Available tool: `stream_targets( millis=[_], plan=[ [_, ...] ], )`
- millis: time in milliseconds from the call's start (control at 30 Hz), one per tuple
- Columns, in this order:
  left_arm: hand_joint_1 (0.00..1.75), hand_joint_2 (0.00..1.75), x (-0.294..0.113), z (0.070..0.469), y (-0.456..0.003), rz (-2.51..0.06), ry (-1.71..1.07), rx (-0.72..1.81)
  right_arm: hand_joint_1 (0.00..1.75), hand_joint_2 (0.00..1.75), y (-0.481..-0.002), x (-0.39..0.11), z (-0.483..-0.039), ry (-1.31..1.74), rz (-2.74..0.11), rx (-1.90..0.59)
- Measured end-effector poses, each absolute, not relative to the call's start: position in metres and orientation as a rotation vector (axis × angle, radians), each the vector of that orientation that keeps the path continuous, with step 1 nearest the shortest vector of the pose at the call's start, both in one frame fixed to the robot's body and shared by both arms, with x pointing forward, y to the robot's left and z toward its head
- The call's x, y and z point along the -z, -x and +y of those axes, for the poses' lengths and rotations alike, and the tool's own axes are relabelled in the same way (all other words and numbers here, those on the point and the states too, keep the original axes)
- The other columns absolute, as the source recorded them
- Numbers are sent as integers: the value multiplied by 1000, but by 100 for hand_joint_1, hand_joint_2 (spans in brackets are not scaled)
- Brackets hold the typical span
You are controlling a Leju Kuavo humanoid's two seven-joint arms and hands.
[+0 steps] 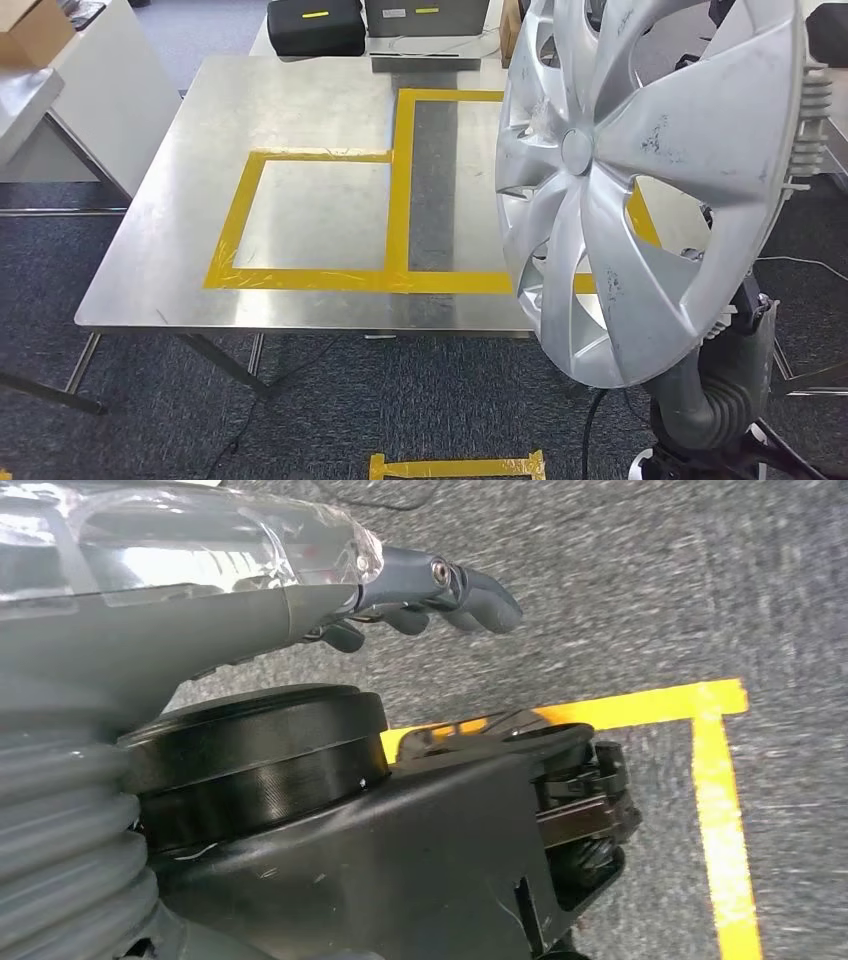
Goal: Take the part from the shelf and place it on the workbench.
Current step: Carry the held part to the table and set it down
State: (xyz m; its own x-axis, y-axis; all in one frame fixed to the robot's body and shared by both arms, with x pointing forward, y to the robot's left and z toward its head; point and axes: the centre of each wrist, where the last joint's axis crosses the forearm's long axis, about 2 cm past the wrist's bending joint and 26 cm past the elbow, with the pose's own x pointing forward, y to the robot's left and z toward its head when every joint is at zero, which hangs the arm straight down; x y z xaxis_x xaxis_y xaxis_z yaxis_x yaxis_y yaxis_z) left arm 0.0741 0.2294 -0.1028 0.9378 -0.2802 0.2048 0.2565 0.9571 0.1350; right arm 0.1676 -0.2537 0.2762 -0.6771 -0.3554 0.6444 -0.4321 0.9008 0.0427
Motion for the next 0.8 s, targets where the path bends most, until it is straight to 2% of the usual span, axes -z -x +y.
stream_targets(
  millis=[800],
  plan=[
    [0, 175, 103, 231, -75, -223, -109, 274, 175, 175, -169, -277, -253, -573, -2377, -149]
  ],
)
